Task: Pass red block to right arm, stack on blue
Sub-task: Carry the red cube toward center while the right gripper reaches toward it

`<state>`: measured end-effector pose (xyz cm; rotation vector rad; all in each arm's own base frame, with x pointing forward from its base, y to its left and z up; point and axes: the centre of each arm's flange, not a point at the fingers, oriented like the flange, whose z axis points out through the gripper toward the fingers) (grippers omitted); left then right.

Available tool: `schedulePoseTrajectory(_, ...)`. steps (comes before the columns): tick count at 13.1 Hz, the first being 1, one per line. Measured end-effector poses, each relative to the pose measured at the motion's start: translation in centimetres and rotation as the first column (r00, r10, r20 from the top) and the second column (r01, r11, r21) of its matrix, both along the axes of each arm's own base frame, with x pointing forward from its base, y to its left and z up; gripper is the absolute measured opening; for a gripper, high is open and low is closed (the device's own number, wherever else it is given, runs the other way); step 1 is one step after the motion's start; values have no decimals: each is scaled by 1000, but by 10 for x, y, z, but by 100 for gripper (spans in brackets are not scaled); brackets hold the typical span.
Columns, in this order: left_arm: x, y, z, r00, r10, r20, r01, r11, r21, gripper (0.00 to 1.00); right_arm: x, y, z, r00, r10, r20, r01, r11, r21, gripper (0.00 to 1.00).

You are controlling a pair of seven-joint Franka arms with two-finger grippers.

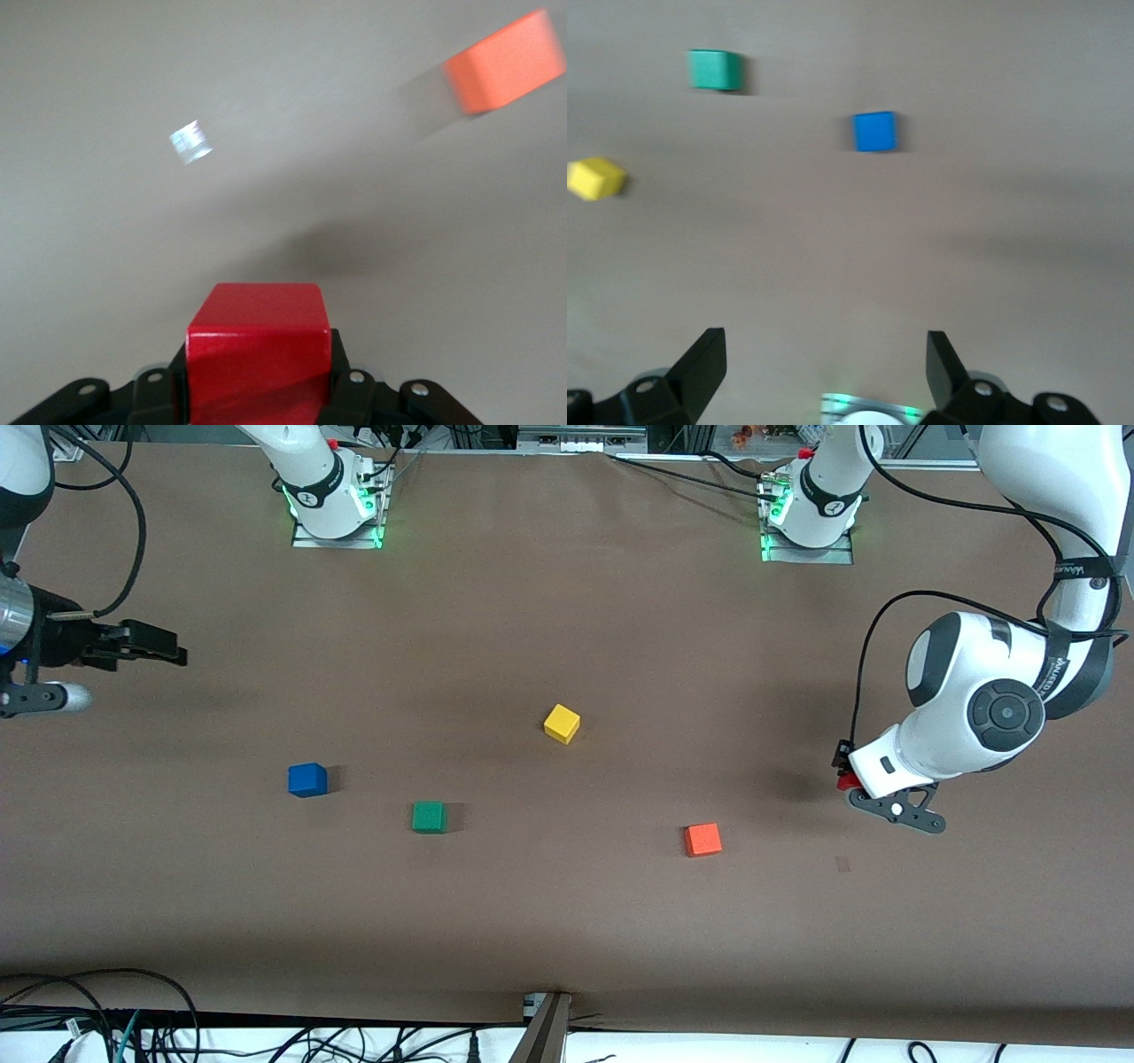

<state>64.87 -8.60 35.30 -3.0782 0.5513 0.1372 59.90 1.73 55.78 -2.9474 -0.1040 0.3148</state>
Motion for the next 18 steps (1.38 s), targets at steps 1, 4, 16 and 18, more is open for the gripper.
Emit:
schedulePoseTrajectory(1,3,-12,10,1000,1,14,-1,999,-36,56,4,8,-10,1000,-3,-18,4,998,59,100)
schedulePoseTrajectory(4,9,-46,39,999,23,42,-16,985,-169,56,20,29,-51,996,-16,-93,37,973,228,100)
schedulePoseTrajectory(16,4,-183,60,949,-181,257,314,566,-762,56,78,137,-181,934,-123,-336,343,572,745,100)
schedulePoseTrajectory(18,7,-196,56,924,-148,354,380,469,-797,56,82,159,-196,925,-143,-351,371,535,759,100)
